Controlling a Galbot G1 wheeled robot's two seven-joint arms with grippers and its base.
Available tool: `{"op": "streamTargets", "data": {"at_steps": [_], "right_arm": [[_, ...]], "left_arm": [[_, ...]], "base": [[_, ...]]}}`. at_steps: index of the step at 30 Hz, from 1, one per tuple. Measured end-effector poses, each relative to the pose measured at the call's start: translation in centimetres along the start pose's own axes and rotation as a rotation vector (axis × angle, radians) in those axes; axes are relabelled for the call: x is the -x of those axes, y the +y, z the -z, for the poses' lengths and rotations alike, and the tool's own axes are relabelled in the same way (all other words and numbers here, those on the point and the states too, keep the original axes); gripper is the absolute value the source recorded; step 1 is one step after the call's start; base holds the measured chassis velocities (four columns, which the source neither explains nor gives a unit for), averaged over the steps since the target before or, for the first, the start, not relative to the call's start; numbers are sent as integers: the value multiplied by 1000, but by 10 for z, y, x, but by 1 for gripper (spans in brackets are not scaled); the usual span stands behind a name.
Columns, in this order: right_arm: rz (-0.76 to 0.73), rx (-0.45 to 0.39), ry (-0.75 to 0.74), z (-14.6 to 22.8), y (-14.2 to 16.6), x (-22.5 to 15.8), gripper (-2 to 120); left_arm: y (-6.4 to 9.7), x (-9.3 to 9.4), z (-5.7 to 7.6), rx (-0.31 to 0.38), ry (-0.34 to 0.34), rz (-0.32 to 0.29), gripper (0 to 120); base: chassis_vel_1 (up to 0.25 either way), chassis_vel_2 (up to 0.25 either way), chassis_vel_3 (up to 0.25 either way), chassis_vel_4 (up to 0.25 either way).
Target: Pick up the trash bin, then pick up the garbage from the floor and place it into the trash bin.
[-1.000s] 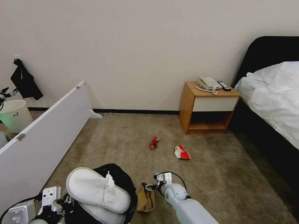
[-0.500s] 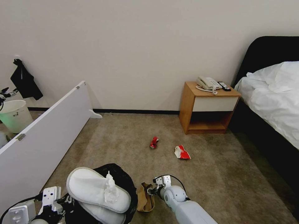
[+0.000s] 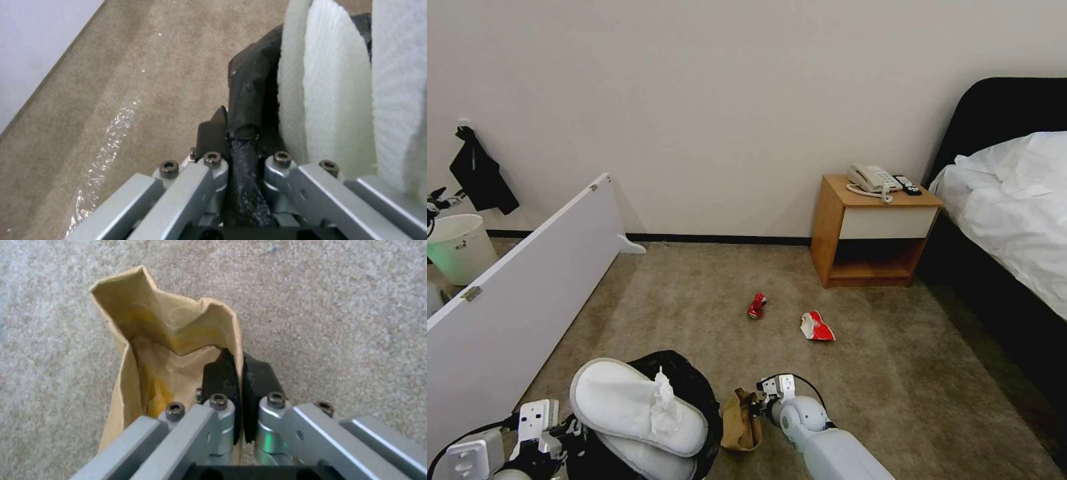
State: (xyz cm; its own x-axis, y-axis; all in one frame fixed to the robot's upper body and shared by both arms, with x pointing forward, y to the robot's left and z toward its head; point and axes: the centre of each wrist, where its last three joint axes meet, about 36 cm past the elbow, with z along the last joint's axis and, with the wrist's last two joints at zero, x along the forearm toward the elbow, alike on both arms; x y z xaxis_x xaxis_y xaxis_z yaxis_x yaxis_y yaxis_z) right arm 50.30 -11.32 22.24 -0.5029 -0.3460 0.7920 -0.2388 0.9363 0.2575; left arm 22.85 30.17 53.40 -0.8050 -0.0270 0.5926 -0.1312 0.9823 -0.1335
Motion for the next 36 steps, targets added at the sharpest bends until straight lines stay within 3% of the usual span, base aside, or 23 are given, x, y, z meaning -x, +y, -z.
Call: {"op": "streamTargets", "data": {"at_steps": [14, 17, 23, 26, 31, 36], "right_arm": [[4, 14, -14, 1, -4, -5, 2], [10, 43, -68, 2, -16, -20, 2], [54, 33, -311, 15, -46, -79, 2], [61, 19, -362, 17, -55, -94, 2], [94, -76, -604, 29, -88, -171, 0], [123, -155, -774, 37, -99, -206, 0]], "left_arm": [[0, 0, 0, -1, -2, -3, 4], [-1, 1, 1, -2, -4, -8, 4], [-2, 1, 0, 11, 12, -25, 4], [-2, 1, 0, 15, 15, -28, 4], [-3, 2, 3, 27, 23, -48, 4], [-3, 2, 3, 33, 33, -54, 4]], "base": [[0, 0, 0, 0], [0, 0, 0, 0], [0, 0, 0, 0], [0, 0, 0, 0], [0, 0, 0, 0], [0, 0, 0, 0]]}}
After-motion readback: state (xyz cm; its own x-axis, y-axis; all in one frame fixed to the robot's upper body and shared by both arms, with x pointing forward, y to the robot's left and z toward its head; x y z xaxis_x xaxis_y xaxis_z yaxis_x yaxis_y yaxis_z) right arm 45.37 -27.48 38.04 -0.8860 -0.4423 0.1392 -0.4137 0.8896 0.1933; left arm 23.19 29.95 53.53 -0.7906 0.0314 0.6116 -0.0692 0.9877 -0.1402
